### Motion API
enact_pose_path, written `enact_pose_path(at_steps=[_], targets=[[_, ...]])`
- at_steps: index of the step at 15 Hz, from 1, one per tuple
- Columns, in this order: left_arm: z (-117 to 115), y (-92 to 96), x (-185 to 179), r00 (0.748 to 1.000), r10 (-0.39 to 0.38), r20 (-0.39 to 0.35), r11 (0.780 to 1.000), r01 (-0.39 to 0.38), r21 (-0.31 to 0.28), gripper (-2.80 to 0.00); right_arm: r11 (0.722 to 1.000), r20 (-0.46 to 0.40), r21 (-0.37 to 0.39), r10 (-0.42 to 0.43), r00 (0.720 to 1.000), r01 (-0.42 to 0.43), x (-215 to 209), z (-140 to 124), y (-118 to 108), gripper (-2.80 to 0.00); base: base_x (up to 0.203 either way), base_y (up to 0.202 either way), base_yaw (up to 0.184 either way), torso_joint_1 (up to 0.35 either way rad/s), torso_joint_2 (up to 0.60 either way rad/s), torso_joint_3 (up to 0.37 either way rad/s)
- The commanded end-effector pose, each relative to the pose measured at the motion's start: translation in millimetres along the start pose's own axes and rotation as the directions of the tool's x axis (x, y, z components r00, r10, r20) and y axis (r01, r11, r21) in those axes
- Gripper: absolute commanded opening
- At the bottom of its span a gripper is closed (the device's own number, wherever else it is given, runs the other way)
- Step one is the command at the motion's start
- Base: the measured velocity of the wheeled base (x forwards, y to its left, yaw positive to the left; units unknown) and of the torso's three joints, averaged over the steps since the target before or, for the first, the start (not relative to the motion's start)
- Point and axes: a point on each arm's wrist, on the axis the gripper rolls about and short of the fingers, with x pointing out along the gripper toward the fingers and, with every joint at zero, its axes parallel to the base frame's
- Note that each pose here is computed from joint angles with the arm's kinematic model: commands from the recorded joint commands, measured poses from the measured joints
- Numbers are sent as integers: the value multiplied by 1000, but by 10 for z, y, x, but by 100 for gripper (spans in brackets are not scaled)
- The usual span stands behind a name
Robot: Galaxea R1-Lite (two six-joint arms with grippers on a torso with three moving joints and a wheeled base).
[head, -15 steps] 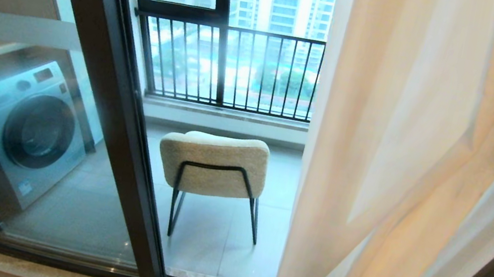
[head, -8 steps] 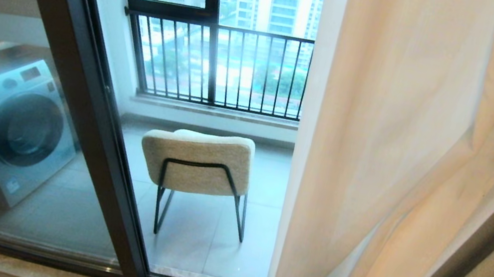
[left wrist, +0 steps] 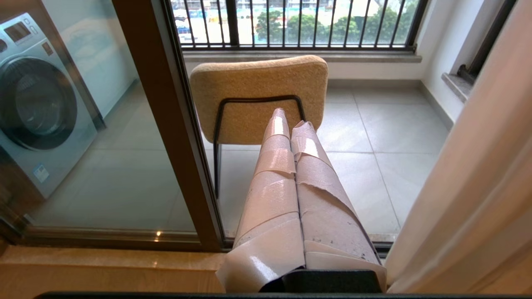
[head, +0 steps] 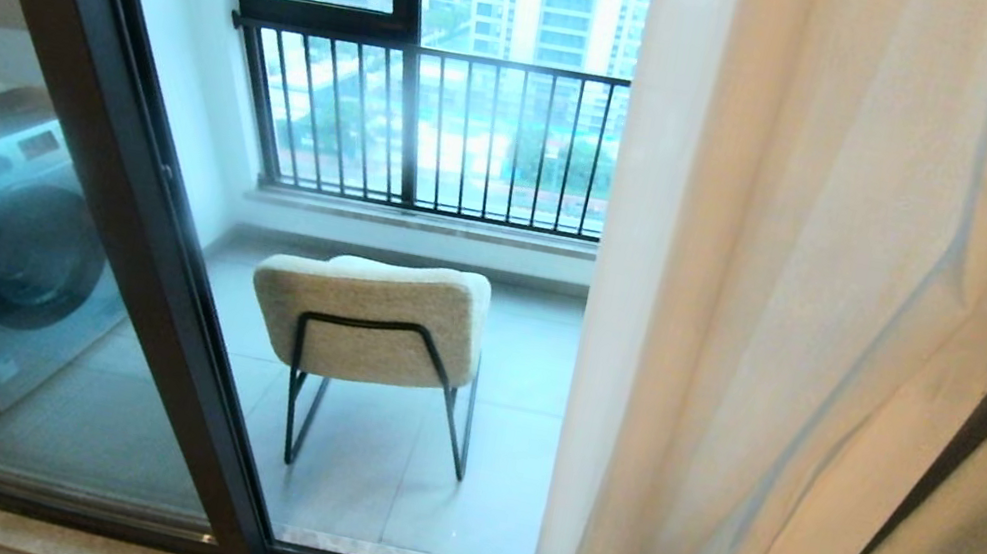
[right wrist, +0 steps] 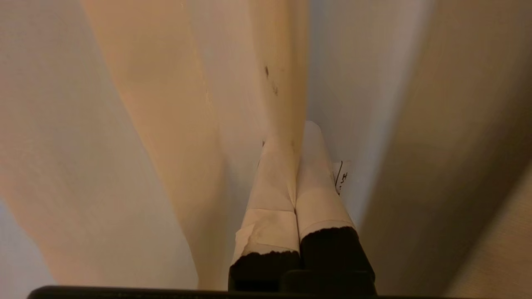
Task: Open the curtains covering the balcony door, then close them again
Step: Pull the inner curtains open on both sides
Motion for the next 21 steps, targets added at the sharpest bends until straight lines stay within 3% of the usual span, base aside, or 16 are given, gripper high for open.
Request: enact_pose_path(at_steps=[1,12,21], targets=[[-1,0,0,1000,0,0,1000,0,1,-280,1000,8,-1,-2,1000,2,-2,10,-3,-280,0,0,0,0,0,0],[0,0,0,1000,0,1,1000,0,1,-280,1000,21,1,-2,1000,2,62,36,-3,-280,0,0,0,0,0,0],[0,-1,0,1000,1,1,1000,-1,1,-280,1000,168,11,17,986,-19,257,473,-60,-280,0,0,0,0,0,0]])
